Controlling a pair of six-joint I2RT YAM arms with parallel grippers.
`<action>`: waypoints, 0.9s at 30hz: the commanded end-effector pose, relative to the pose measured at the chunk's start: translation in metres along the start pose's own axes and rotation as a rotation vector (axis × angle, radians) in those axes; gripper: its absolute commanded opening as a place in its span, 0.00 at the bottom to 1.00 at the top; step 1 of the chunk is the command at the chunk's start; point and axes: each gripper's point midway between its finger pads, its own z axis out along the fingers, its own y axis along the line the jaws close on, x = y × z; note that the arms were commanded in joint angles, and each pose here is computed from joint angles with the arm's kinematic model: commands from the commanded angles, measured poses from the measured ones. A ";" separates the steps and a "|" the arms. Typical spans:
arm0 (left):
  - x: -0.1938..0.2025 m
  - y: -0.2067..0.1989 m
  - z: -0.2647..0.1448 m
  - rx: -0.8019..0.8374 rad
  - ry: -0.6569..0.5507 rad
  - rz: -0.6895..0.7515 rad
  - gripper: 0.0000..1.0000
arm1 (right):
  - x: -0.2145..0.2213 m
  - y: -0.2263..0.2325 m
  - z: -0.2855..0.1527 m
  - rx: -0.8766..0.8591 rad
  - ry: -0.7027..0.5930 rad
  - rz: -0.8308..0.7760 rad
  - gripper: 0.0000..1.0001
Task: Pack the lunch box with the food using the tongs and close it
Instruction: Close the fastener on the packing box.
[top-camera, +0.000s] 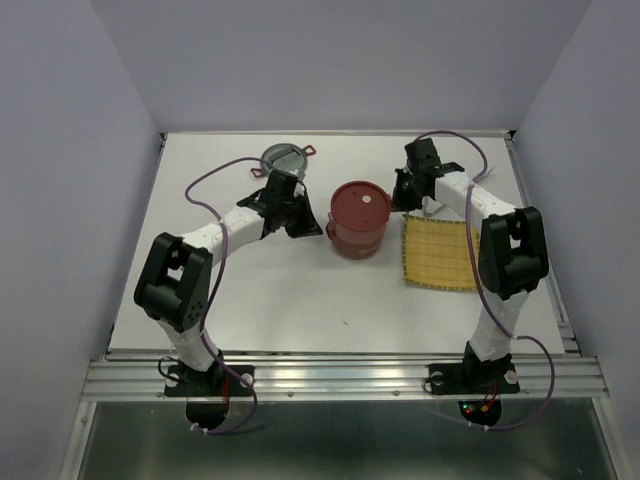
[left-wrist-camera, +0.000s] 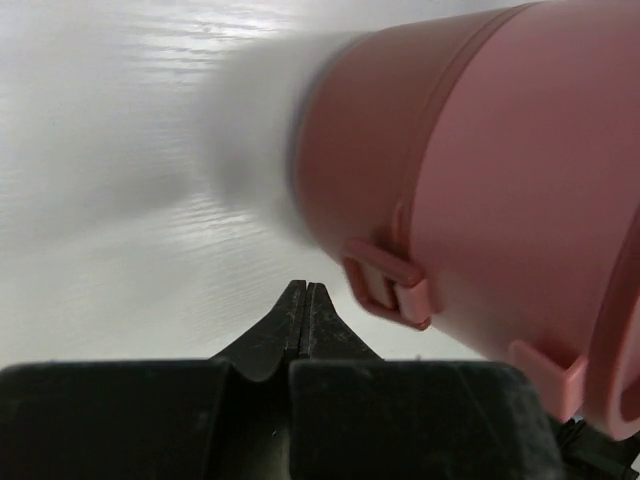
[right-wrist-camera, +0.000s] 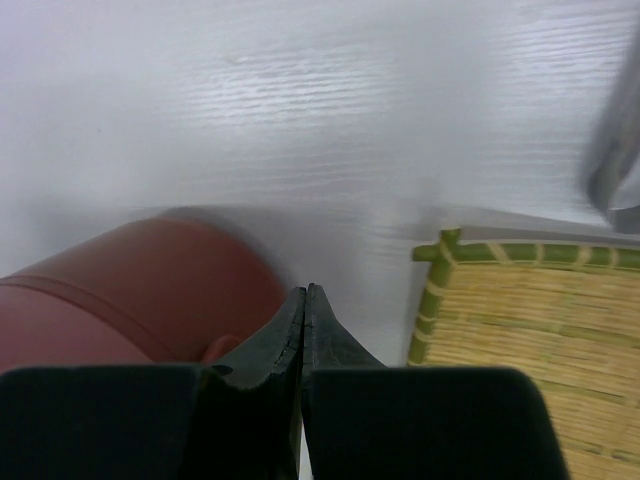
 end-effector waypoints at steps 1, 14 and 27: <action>-0.014 -0.046 0.015 0.095 -0.017 0.047 0.00 | 0.014 0.049 -0.006 -0.112 0.017 -0.091 0.01; -0.027 -0.057 0.014 0.111 -0.028 0.066 0.00 | 0.036 0.056 -0.005 -0.083 0.027 -0.095 0.01; -0.032 -0.033 -0.012 0.073 -0.073 0.053 0.00 | 0.040 0.035 -0.003 -0.021 0.027 -0.057 0.01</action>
